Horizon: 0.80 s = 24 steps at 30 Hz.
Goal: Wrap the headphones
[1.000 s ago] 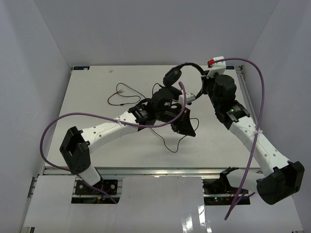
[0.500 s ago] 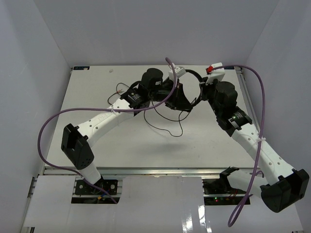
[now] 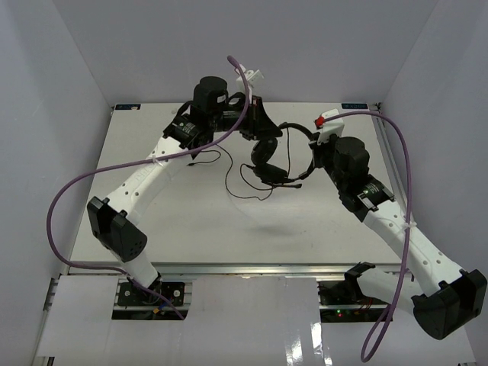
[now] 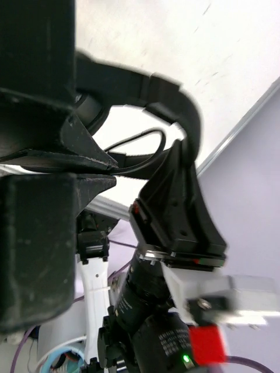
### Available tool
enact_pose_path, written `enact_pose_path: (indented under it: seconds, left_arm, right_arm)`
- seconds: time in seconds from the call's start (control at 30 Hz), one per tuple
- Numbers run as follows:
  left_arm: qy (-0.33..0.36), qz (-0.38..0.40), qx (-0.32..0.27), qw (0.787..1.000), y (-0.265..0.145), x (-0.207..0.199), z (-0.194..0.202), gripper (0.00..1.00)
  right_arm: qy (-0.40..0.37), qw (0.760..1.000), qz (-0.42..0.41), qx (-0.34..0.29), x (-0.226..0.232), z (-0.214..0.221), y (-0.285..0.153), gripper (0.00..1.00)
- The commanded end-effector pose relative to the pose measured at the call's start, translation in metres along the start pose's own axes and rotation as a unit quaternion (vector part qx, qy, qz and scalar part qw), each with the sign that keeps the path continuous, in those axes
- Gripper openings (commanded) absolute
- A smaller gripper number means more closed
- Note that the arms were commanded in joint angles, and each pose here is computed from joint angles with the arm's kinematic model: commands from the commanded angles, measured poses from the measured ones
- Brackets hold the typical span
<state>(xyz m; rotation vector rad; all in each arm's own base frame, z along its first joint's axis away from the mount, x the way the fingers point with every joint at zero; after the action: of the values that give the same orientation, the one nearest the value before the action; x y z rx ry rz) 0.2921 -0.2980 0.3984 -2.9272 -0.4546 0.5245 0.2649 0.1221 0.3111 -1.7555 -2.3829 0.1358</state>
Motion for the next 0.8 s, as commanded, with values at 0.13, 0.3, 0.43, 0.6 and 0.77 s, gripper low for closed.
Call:
enact_pose_path:
  seconds: [0.13, 0.3, 0.43, 0.6, 0.77]
  left_arm:
    - [0.026, -0.013, -0.012, 0.999, -0.020, 0.025, -0.031, 0.16]
    - [0.023, 0.000, -0.021, 1.000, -0.017, 0.033, -0.037, 0.17]
    - [0.030, 0.014, -0.015, 0.999, -0.019, 0.039, -0.035, 0.18]
    - [0.040, 0.038, 0.017, 0.998, -0.042, 0.029, -0.019, 0.22]
    - [0.050, 0.003, 0.078, 0.996, -0.061, 0.026, 0.013, 0.23]
  right_arm:
    - [-0.059, 0.994, -0.076, -0.043, 0.009, -0.013, -0.014, 0.08]
    - [-0.070, 0.994, -0.084, -0.028, 0.010, 0.002, -0.015, 0.08]
    - [-0.085, 0.994, -0.066, -0.033, 0.005, 0.003, -0.015, 0.08]
    - [-0.110, 0.992, -0.047, -0.046, 0.000, -0.004, -0.014, 0.08]
    - [-0.119, 0.990, -0.066, -0.046, 0.004, -0.007, -0.012, 0.08]
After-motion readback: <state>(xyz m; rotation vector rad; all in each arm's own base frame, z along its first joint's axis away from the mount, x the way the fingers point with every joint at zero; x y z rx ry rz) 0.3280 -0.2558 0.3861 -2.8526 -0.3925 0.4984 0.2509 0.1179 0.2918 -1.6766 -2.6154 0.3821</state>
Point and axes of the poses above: each gripper's point midway between its finger pads, its own y axis out along the fingers, its own x axis along the line the jaws close on, z = x × y, the point moved 8 cm from there along -y, back along the fingers, and after that the axes turned 15 degrees about y, right-handed, at the moved point
